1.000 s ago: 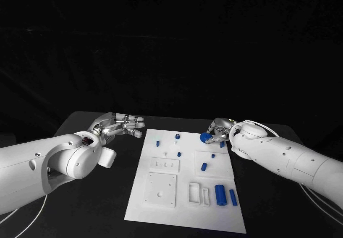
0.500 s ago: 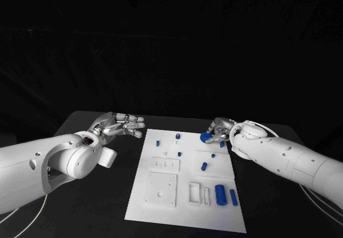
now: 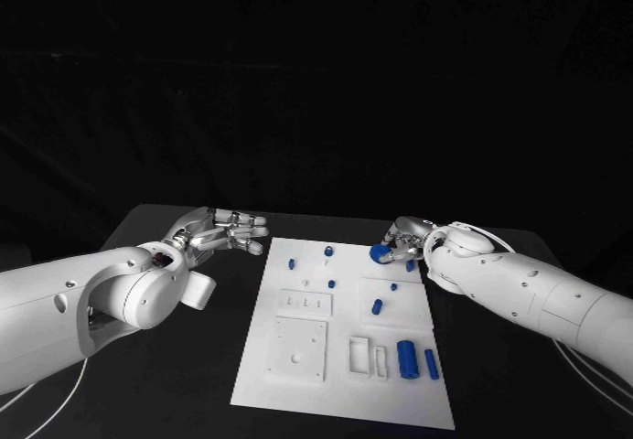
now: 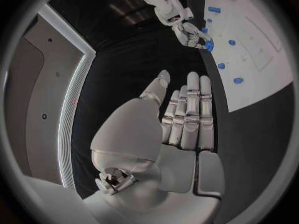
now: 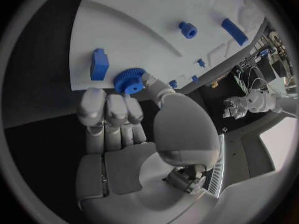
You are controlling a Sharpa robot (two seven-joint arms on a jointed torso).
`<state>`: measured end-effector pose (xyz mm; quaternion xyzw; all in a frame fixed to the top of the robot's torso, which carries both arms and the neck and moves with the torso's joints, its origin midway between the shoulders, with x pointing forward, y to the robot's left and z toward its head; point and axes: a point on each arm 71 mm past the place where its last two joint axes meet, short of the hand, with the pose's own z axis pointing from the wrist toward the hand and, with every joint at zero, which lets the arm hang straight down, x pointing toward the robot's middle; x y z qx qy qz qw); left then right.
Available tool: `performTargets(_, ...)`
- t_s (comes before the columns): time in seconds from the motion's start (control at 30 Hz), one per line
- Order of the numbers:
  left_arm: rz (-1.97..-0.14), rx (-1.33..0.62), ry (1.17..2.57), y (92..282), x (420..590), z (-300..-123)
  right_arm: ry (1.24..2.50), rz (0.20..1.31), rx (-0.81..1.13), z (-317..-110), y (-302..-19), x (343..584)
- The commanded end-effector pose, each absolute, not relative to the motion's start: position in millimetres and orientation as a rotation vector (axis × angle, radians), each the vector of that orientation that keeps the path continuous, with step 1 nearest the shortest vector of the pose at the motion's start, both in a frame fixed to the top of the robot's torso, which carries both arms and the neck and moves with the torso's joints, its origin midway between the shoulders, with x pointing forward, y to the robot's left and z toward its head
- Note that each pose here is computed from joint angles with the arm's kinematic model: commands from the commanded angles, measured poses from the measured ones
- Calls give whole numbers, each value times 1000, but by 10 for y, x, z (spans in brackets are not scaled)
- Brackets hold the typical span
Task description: Assemble the parts on the task board
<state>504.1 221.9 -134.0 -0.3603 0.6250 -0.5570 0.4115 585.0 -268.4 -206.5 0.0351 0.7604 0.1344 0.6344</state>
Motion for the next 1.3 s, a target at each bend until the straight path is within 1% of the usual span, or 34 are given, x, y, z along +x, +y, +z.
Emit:
performTargets(0.03, -1417, -893, 1585, 2194, 5033, -1327, 1845, 278, 58, -2244, -2693, 5798)
performTargets(0.37, -1419, -891, 1586, 2198, 5033, -1327, 1868, 280, 56, -2260, -2684, 5794)
performTargets(0.57, -1417, -888, 1589, 2198, 5031, -1328, 1849, 268, 40, -2248, -2678, 5795)
performTargets(0.7, -1415, -886, 1591, 2198, 5030, -1329, 1800, 246, 0, -2212, -2647, 5793)
performTargets(0.93, -1401, -807, 1609, 2172, 5013, -1319, 1657, 221, -80, -2087, -2513, 5761)
performTargets(1.3, -1393, -786, 1611, 2177, 5010, -1316, 1506, 231, -125, -1863, -2282, 5640)
